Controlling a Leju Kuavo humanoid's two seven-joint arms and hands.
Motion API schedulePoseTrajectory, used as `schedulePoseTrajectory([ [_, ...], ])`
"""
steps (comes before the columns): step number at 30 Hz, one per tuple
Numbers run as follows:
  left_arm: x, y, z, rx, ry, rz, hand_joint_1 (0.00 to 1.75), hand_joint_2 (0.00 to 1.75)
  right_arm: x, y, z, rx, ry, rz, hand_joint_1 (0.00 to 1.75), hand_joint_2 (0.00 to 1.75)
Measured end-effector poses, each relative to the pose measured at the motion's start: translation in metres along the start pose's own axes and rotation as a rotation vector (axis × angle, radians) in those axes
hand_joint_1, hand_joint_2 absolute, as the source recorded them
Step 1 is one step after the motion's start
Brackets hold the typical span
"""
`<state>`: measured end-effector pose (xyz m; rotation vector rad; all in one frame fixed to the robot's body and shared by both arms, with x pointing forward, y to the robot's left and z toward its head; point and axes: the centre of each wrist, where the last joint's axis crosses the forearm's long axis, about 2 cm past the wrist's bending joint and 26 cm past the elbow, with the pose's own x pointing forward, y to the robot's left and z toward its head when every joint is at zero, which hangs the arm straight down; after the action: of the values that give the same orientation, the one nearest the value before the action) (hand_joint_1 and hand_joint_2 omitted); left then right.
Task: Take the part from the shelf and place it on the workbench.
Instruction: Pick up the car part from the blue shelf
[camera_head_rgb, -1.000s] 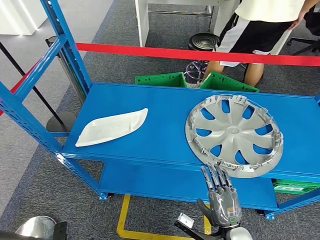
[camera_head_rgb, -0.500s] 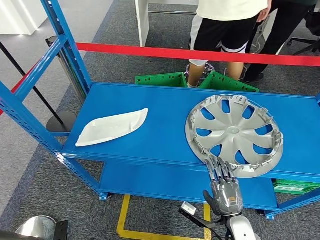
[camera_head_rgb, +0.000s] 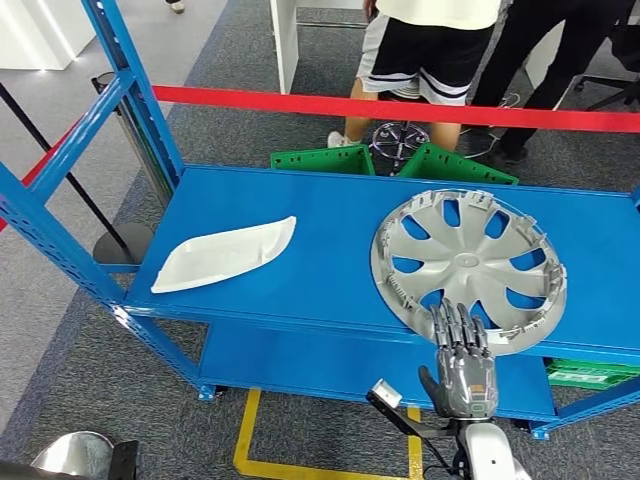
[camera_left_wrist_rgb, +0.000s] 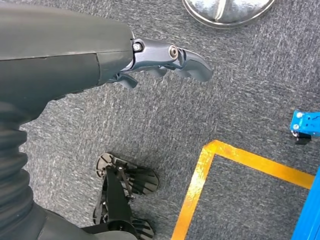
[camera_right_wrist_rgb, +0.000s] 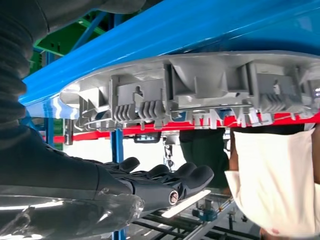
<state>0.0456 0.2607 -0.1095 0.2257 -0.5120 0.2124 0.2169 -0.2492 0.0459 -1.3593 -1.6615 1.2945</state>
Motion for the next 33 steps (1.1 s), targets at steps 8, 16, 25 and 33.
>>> schedulePoseTrajectory([
  [8,0.0,0.0,0.0,-0.004,0.003,-0.009,0.0,1.75,-0.001,0.003,0.001,0.014,-0.075,0.002,0.0,1.75],
  [16,0.0,0.0,0.0,-0.024,-0.001,-0.024,0.0,1.75,-0.03,0.015,-0.01,0.103,-0.073,0.01,0.0,1.75],
  [25,0.001,0.0,0.0,-0.03,-0.003,-0.035,0.0,1.75,-0.062,0.025,-0.021,0.152,0.009,0.025,0.0,1.75],
  [33,0.001,0.0,-0.001,-0.031,-0.003,-0.04,0.0,1.75,-0.068,0.027,-0.021,0.165,0.028,0.03,0.0,1.75],
])
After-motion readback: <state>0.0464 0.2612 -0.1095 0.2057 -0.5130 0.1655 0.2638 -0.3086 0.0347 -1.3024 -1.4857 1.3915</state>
